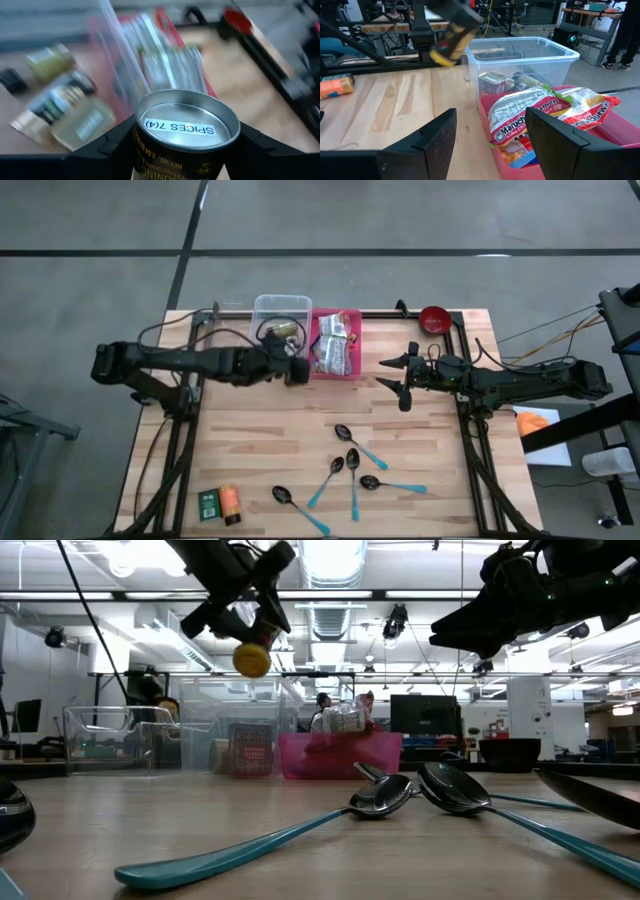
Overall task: Pick & Place Food Item
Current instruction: Put the dark brown seasoning bottle into the right transparent bin
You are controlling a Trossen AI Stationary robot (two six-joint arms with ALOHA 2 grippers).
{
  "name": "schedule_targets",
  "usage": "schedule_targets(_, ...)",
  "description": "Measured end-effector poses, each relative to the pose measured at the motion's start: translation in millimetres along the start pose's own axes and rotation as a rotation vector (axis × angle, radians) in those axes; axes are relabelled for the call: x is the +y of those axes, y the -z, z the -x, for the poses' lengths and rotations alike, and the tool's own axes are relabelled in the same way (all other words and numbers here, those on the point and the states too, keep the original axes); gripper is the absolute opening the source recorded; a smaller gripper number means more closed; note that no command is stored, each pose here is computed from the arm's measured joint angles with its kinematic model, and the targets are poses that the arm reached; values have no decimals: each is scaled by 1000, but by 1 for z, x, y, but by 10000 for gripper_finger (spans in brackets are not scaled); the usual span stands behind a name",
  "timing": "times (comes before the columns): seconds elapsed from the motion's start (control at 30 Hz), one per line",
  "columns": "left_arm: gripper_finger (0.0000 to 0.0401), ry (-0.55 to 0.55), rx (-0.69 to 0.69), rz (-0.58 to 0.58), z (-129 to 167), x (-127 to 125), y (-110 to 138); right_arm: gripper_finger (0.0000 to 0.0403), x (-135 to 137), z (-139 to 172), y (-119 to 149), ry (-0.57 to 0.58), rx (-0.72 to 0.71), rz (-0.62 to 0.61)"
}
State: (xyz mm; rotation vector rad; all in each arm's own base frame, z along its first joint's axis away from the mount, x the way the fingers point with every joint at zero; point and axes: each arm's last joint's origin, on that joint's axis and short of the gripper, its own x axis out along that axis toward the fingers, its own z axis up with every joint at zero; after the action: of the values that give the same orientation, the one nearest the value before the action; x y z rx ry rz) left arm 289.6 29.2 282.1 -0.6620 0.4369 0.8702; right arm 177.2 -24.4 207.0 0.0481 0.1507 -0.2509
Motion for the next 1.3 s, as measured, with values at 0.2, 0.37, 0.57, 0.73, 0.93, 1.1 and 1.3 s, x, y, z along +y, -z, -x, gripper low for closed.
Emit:
schedule_targets(0.2,235,-74,-107,7,-13,15,-34,235,0,0,0,0,0,-1)
schedule_targets(0.37,235,-121,-133,9,-21,32,-61,235,0,0,0,0,0,-2)
schedule_targets(0.57,235,-139,-78,60,-33,55,-76,235,0,0,0,0,0,0)
schedule_targets(0.73,235,-152,-5,102,-47,71,-80,235,0,0,0,0,0,0)
schedule_targets(0.93,235,-190,96,129,-75,84,-74,235,0,0,0,0,0,0)
schedule_targets(1.1,235,-191,200,190,-94,101,-81,235,0,0,0,0,0,0)
schedule_targets(1.3,235,-193,334,358,-110,128,-93,235,0,0,0,0,0,-2)
